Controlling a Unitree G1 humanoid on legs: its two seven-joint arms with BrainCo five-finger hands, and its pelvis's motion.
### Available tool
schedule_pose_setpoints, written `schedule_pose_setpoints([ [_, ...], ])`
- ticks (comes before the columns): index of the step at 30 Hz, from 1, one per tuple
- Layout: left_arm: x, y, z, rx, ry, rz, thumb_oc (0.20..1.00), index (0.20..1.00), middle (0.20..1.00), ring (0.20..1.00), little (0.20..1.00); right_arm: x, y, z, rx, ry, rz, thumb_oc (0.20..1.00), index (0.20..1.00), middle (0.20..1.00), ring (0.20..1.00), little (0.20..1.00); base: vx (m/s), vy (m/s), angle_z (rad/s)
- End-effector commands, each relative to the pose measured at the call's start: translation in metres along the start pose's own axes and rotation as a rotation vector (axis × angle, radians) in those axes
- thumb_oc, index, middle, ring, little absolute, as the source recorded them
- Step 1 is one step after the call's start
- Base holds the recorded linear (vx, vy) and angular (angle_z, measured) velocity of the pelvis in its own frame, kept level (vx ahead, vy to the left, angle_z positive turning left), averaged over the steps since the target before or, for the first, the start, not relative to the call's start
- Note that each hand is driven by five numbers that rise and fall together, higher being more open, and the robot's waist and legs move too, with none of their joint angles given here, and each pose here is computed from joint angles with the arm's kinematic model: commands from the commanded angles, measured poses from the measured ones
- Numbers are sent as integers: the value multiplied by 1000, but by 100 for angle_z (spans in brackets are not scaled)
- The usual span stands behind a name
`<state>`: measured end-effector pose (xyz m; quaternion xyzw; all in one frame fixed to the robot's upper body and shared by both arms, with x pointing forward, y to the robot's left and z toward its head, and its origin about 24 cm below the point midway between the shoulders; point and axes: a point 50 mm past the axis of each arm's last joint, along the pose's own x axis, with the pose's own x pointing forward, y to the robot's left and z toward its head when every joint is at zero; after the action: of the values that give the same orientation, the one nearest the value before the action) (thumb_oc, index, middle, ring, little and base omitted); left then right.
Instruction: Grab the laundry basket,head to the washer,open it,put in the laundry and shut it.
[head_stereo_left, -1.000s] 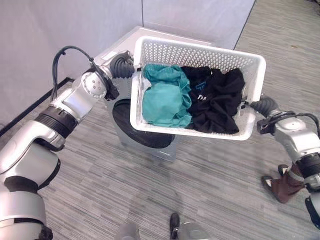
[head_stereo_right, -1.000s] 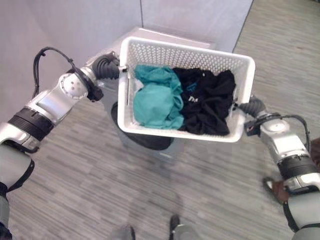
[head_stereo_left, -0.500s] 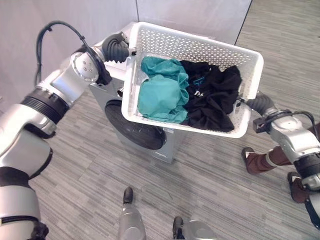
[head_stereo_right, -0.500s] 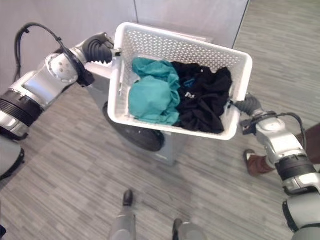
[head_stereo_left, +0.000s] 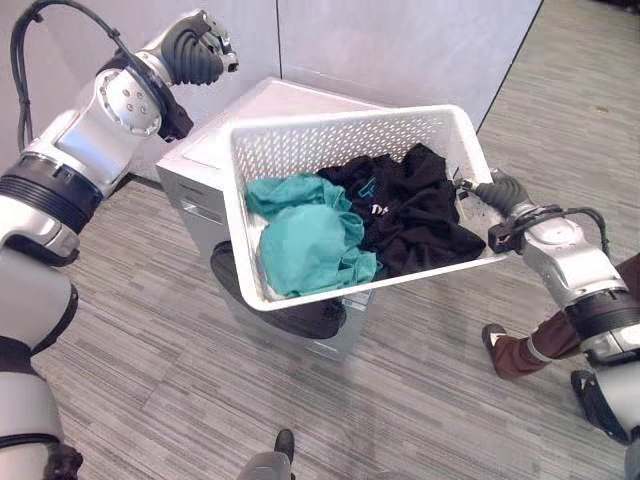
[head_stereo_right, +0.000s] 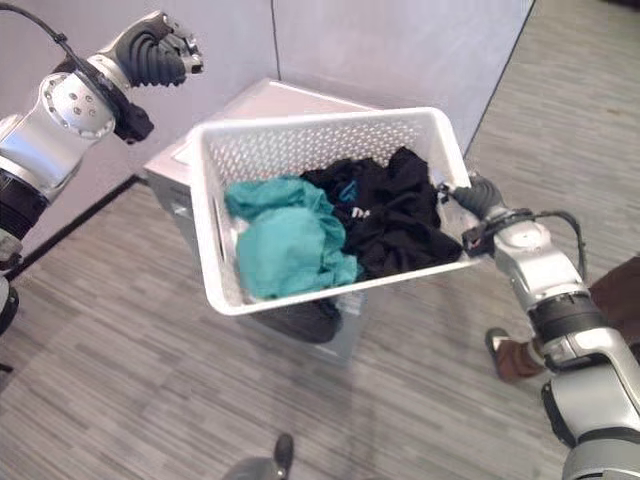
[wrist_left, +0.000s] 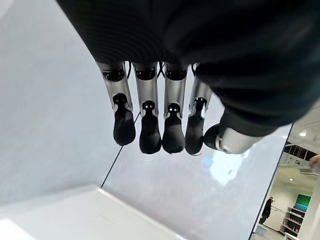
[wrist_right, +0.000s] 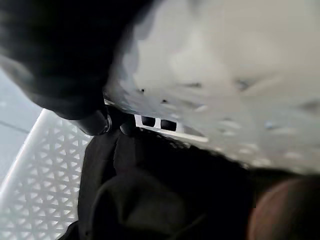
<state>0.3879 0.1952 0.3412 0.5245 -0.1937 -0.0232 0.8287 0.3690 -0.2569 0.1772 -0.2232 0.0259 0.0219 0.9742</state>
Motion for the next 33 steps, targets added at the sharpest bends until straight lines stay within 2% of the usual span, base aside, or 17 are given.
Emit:
schedule_pose_setpoints([
  [1,10,25,15,29,-21,132,200,200,200,200,200,3,-11,15,9,-80,-75,200,200,200,200,200,131,62,0],
  [14,8,17,10,-32,-25,124,200,200,200,200,200,7,-2,19,41,-92,-50,200,200,200,200,200,73,28,-1],
  [22,7,13,6,-41,-11,122,200,200,200,200,200,6,-10,18,55,-91,-90,200,200,200,200,200,42,7,0],
  [26,10,11,10,-32,-13,119,200,200,200,200,200,8,-23,29,24,-96,-144,200,200,200,200,200,48,-6,-1],
  [32,16,6,12,-55,4,98,200,200,200,200,200,15,-63,74,-67,-107,-283,200,200,200,200,200,31,-8,0],
  [33,20,3,11,-49,29,78,200,200,200,200,200,16,-79,91,-112,-83,-338,200,200,200,200,200,0,0,0],
])
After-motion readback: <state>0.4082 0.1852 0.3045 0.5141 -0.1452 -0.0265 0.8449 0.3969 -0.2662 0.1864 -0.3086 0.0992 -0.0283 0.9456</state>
